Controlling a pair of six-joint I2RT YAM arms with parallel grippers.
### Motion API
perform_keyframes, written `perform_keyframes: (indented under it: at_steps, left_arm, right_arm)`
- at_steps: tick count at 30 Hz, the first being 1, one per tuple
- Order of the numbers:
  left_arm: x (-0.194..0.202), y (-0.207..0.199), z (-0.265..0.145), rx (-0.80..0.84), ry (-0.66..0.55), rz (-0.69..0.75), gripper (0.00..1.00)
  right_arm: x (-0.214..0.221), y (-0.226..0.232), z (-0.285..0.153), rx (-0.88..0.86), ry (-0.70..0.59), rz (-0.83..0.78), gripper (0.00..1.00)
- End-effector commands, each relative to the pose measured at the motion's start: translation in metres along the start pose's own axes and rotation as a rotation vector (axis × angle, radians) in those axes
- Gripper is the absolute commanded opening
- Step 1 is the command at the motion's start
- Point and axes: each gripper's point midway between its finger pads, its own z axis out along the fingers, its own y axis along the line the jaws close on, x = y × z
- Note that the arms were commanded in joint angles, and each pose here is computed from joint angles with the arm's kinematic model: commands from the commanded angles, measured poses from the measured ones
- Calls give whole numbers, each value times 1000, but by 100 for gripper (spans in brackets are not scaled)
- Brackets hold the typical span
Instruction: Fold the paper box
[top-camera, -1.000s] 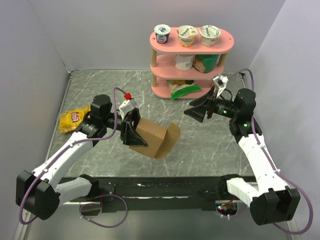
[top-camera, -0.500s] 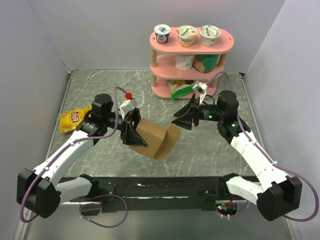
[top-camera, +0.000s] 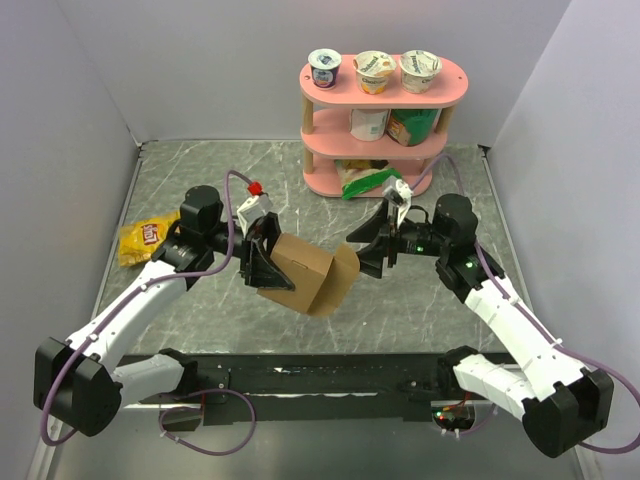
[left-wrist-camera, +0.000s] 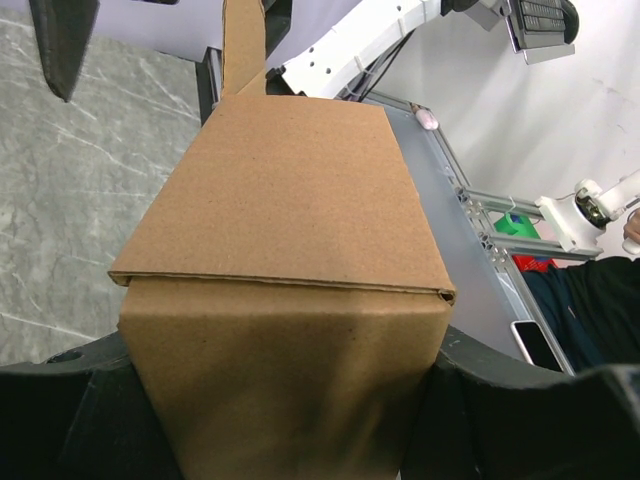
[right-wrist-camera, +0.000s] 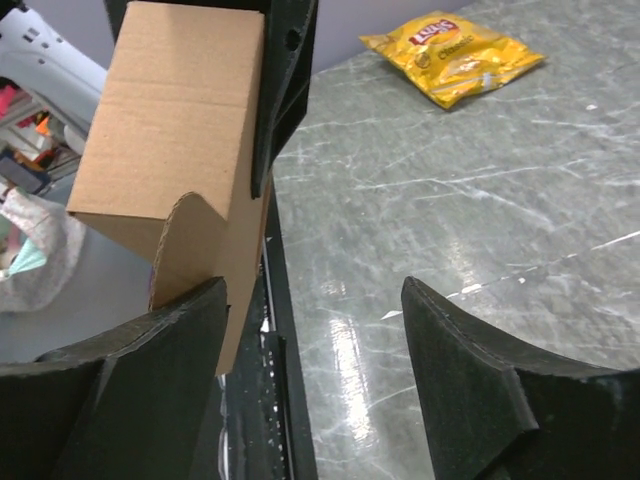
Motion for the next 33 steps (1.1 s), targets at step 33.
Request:
perform_keyframes:
  at_steps: [33]
  left_arm:
    - [4,0,-2,8,8,21,52]
  right_arm:
    - [-5,30,-6,-144,-49,166,89]
